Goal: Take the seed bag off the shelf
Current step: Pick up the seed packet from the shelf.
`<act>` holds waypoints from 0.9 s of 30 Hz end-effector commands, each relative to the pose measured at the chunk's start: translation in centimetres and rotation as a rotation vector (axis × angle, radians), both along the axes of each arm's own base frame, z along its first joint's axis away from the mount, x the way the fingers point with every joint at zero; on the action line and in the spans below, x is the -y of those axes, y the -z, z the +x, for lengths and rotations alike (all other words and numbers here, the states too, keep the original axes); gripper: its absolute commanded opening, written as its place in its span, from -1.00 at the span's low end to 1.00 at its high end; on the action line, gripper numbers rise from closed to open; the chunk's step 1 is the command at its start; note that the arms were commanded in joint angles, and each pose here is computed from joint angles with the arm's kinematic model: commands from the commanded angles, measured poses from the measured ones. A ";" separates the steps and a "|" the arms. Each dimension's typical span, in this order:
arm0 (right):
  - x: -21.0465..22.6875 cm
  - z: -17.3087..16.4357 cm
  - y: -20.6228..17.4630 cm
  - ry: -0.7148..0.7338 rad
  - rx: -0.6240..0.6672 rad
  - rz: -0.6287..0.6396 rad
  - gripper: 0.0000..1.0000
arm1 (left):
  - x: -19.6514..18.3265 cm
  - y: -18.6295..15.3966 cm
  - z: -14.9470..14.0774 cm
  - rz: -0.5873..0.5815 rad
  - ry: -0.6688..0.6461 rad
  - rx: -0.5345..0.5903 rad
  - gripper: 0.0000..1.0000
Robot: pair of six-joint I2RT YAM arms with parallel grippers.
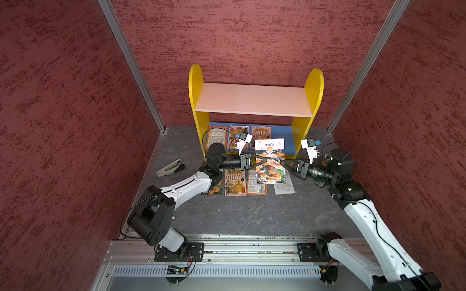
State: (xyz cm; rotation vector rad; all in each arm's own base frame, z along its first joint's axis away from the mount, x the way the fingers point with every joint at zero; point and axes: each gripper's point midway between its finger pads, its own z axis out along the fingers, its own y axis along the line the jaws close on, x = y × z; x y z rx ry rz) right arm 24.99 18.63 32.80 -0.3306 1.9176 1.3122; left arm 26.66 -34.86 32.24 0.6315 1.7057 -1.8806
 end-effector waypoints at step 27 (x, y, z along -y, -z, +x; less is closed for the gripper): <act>0.3 1.1 1.8 0.121 -0.079 -0.029 -1.00 | -6.6 1.2 3.4 0.125 -0.198 -0.088 0.94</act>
